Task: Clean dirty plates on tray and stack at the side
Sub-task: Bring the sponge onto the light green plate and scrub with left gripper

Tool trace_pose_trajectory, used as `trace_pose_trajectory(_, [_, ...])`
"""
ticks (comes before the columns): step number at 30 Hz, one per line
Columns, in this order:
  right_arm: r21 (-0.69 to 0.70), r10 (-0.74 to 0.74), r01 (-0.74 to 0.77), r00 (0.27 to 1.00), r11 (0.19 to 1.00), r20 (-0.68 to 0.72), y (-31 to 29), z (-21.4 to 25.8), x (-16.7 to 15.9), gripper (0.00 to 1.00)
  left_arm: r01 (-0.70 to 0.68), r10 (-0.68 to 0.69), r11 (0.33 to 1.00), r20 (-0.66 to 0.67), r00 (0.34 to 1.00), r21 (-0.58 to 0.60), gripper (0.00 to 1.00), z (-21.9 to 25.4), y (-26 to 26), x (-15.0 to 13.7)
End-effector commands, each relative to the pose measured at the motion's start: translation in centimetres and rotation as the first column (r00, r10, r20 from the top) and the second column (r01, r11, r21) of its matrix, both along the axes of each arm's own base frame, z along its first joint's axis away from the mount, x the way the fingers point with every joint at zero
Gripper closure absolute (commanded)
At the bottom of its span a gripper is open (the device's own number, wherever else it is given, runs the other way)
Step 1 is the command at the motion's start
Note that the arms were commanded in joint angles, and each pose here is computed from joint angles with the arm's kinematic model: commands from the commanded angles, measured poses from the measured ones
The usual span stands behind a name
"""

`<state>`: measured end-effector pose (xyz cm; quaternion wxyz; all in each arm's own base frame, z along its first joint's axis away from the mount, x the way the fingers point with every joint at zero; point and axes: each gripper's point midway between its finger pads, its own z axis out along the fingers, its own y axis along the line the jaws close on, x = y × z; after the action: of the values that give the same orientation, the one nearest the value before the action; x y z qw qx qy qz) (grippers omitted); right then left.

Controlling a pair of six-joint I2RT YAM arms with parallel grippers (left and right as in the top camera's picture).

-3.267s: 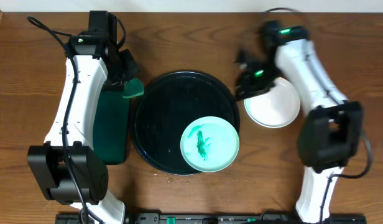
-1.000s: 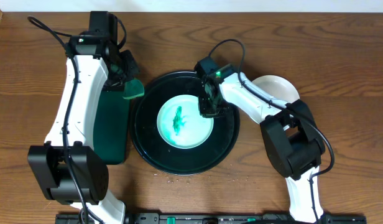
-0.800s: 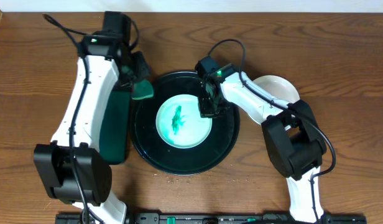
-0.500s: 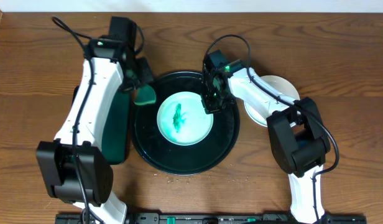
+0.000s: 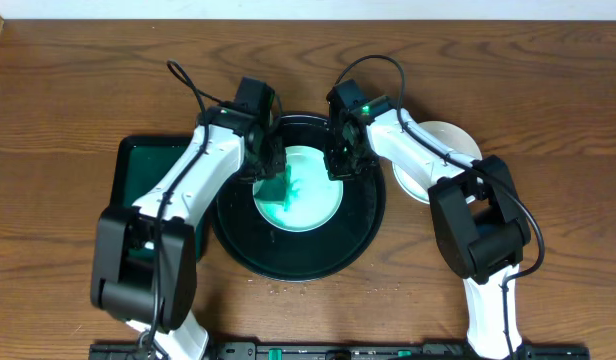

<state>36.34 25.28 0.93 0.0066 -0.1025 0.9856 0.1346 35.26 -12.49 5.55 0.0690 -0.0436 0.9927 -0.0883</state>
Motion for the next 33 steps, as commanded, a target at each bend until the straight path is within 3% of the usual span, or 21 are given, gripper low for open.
trace_pose_trajectory(1, [-0.029,-0.006,0.006,1.0,1.0,-0.005,0.2,-1.0,-0.3,0.99,0.018,-0.02,0.999,-0.066,0.998,-0.031,0.93,-2.5,-0.7,-0.5])
trace_pose_trajectory(7, [-0.038,-0.001,0.001,1.0,0.999,0.0,0.3,-1.0,-0.4,0.99,0.013,-0.036,0.994,-0.212,0.977,-0.107,0.93,-5.7,-2.3,-2.5])
trace_pose_trajectory(10, [-0.035,-0.002,0.002,1.0,0.999,0.003,0.3,-1.0,-0.3,0.99,0.012,-0.063,0.977,-0.233,0.97,-0.212,0.92,-5.3,-4.0,-2.8])
trace_pose_trajectory(13, [-0.034,-0.002,0.002,1.0,0.999,0.005,0.4,-1.0,-0.2,0.99,0.096,-0.178,0.905,-0.164,0.97,-0.415,0.93,-3.6,-7.3,-2.2])
trace_pose_trajectory(16, [-0.034,-0.001,0.002,1.0,0.999,0.006,0.4,-1.0,-0.2,0.99,0.166,-0.236,0.845,-0.077,0.969,-0.508,0.93,-2.4,-9.0,-1.3])
trace_pose_trajectory(18, [-0.034,-0.001,0.001,1.0,0.999,0.006,0.4,-1.0,-0.2,0.99,0.169,-0.221,0.872,-0.062,0.973,-0.459,0.93,-3.0,-8.3,-0.7])
trace_pose_trajectory(21, [-0.034,-0.001,0.002,1.0,0.999,0.005,0.4,-1.0,-0.2,0.99,0.07,-0.09,0.978,-0.098,0.991,-0.197,0.93,-5.4,-4.0,0.1])
trace_pose_trajectory(22, [-0.034,-0.001,0.002,1.0,0.999,0.005,0.3,-1.0,-0.2,0.99,-0.031,0.035,0.999,-0.122,0.992,0.028,0.93,-6.4,-0.1,-0.2])
trace_pose_trajectory(25, [-0.034,-0.001,0.002,1.0,0.999,0.006,0.4,-1.0,-0.2,0.99,-0.138,0.173,0.939,-0.084,0.981,0.316,0.92,-6.4,5.2,-0.7])
trace_pose_trajectory(29, [-0.034,-0.001,0.002,1.0,0.999,0.006,0.4,-1.0,-0.2,0.99,-0.175,0.226,0.871,-0.058,0.972,0.46,0.93,-5.6,7.9,-1.3])
trace_pose_trajectory(33, [-0.033,-0.002,0.002,1.0,0.999,0.006,0.4,-1.0,-0.2,0.99,-0.155,0.223,0.875,-0.098,0.97,0.459,0.93,-5.5,7.8,-2.2])
